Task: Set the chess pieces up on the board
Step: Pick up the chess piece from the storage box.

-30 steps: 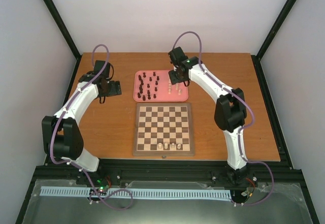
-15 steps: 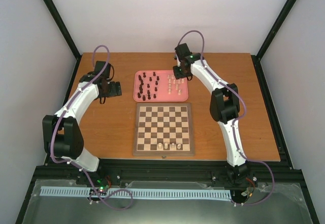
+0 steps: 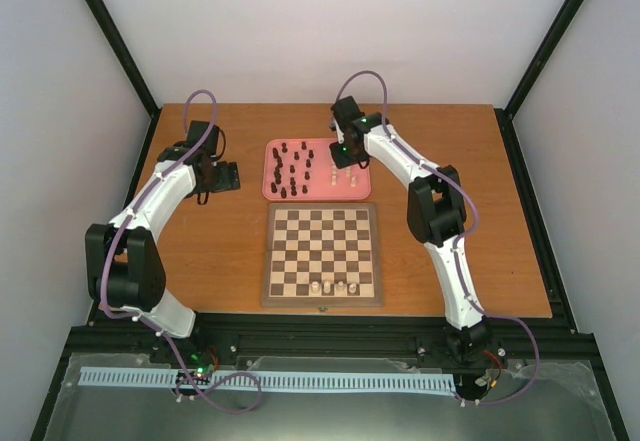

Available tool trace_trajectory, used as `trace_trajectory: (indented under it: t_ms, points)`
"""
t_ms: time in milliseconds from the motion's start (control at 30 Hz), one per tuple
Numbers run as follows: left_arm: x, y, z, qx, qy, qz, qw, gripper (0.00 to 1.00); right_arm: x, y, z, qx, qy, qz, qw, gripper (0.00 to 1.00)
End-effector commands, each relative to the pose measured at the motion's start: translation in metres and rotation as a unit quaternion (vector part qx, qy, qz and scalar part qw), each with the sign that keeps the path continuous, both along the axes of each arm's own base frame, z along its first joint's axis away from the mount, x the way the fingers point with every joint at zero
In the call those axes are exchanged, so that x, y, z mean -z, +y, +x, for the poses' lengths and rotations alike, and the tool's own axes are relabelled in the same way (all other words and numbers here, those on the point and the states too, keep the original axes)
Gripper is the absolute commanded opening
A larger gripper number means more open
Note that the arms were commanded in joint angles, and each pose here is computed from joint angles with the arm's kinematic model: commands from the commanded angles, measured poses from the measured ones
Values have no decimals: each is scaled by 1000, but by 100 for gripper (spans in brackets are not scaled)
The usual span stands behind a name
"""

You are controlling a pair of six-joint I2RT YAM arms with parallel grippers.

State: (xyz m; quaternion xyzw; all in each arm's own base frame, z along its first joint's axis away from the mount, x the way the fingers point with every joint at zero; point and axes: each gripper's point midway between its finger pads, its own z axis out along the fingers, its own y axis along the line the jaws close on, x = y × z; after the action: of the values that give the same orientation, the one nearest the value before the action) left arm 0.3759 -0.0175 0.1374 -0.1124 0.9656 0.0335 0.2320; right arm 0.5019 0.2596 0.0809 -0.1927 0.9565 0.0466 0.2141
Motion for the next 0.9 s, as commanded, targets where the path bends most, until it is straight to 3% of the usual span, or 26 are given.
trace_trajectory:
  t_ms: [0,433,867]
  points:
    - [0,-1,3,6,-4,1,1000,100,-7,3,-4,-7,-13,-18,1000,42]
    - [1,-4,2,8,-3,-4,1000,100,-36,43,-34,-43,-42,-21,998,43]
    - [2,-3,-2,8,-1,-3,1000,100,-7,45,-38,-22,3,-32,999,41]
